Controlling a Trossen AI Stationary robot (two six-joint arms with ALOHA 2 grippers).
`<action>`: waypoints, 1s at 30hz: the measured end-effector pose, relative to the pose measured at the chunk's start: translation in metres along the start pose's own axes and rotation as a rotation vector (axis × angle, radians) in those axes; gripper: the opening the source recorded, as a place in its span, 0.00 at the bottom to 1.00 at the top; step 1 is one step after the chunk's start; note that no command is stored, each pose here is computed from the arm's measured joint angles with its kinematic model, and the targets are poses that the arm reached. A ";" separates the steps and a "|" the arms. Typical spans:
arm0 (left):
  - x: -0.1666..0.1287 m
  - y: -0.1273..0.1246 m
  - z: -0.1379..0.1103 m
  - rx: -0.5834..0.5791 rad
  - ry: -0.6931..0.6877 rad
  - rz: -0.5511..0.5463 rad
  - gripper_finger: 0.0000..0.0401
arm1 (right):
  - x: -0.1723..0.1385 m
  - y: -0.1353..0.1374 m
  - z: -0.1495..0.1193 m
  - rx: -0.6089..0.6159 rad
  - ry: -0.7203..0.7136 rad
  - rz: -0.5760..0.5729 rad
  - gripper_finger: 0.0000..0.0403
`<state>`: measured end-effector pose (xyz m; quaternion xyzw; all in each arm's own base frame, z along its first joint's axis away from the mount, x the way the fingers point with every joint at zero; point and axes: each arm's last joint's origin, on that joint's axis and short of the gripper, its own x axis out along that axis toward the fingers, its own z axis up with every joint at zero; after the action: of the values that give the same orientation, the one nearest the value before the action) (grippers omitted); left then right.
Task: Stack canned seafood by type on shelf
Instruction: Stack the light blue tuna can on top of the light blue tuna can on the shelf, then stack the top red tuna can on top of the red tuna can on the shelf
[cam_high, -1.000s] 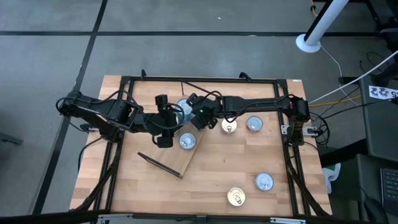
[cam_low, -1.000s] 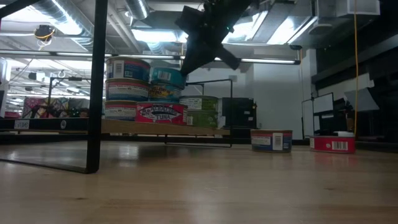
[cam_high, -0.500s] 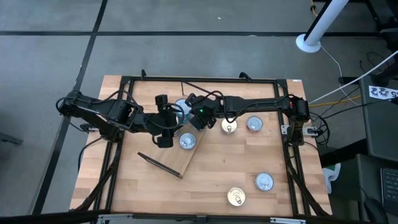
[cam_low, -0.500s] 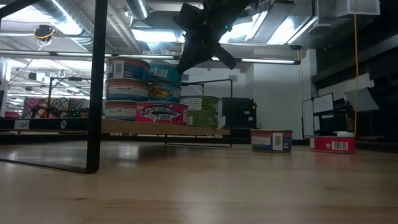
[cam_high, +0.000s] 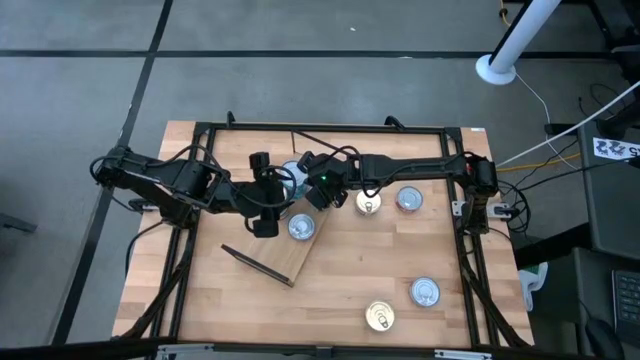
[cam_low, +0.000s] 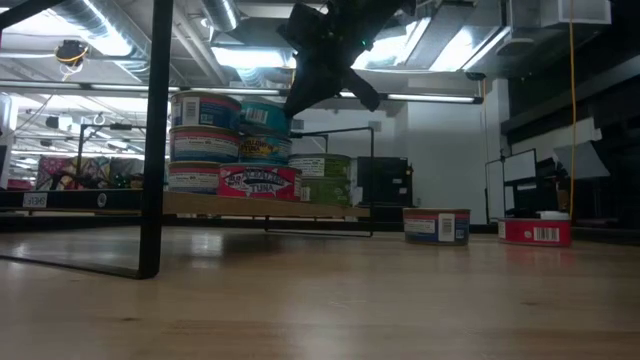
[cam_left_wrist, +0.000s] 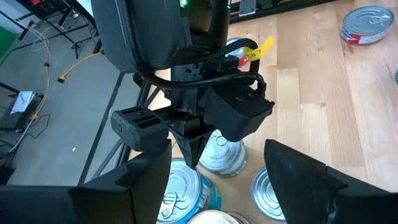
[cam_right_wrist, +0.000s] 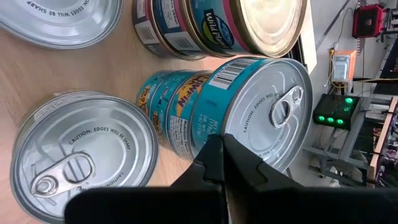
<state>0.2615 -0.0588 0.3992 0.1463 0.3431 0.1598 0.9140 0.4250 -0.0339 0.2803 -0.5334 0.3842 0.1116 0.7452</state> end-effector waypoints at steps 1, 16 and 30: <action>0.000 0.000 0.000 0.000 0.000 0.000 0.63 | 0.000 0.000 0.000 0.000 0.000 0.000 0.00; 0.000 0.000 0.000 -0.006 0.000 0.000 0.63 | 0.000 -0.001 -0.002 -0.002 0.035 -0.013 0.01; 0.000 0.000 0.000 -0.008 0.000 0.000 0.63 | -0.001 -0.001 -0.002 0.008 0.074 -0.036 0.20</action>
<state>0.2615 -0.0588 0.3992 0.1428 0.3423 0.1611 0.9146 0.4244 -0.0360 0.2817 -0.5412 0.4021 0.0769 0.7345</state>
